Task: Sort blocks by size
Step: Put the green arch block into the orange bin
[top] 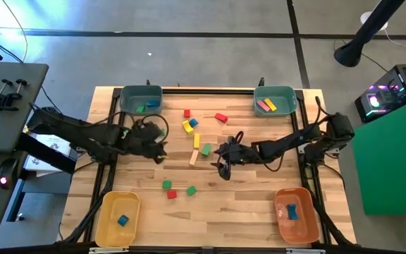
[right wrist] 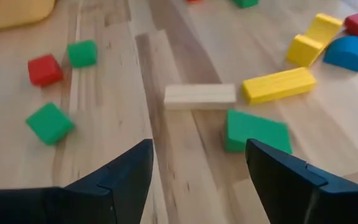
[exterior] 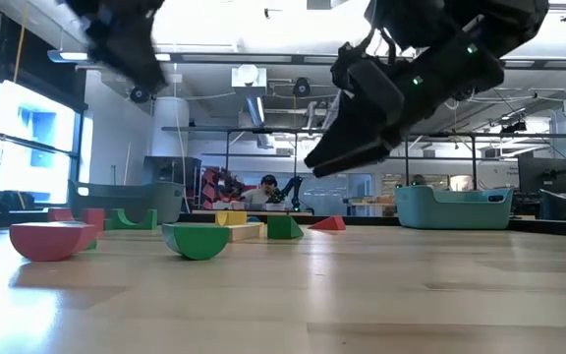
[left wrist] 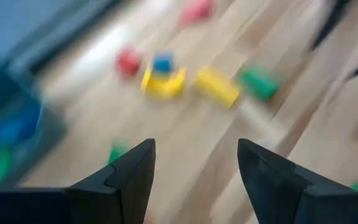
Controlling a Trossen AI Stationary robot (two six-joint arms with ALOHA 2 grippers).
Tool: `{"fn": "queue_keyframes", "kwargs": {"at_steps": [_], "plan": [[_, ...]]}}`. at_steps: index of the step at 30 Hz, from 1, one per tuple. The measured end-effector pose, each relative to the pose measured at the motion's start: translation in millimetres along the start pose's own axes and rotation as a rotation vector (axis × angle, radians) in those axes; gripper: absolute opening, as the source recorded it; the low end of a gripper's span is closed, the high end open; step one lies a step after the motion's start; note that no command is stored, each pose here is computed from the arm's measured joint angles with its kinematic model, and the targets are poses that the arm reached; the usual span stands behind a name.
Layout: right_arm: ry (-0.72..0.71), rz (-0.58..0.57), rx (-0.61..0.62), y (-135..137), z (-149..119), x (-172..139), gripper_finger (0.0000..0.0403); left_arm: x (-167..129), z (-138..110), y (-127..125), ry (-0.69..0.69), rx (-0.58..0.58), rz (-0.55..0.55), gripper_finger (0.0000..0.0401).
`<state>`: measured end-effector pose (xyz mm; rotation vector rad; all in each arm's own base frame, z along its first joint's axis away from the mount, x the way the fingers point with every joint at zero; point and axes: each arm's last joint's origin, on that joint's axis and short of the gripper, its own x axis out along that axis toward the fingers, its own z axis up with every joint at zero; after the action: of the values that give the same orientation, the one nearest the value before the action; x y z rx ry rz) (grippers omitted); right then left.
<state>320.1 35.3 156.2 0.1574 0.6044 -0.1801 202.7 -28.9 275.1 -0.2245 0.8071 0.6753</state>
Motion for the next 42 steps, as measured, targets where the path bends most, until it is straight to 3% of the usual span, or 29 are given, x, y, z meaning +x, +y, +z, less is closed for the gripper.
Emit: {"fn": "queue_keyframes", "kwargs": {"at_steps": [5, 12, 24, 36, 42], "plan": [[0.001, -0.002, -0.037, 3, -5, 6, 0.0252, 18, -11, 14, 0.213, -0.097, -0.01, 0.021], [-0.027, 0.005, -0.043, 4, -3, 8, 0.0252, 58, -7, 37, 0.294, -0.218, 0.11, 0.0193], [-0.023, 0.004, -0.076, 3, -4, 8, 0.0252, 136, -13, 47, 0.567, -0.072, 0.136, 0.019], [-0.02, -0.007, -0.067, -1, -3, 9, 0.0252, 167, -13, 54, 0.548, 0.018, 0.189, 0.019], [-0.014, -0.004, -0.044, -1, -3, 9, 0.0252, 170, -8, 49, 0.501, -0.006, 0.095, 0.019]]}}
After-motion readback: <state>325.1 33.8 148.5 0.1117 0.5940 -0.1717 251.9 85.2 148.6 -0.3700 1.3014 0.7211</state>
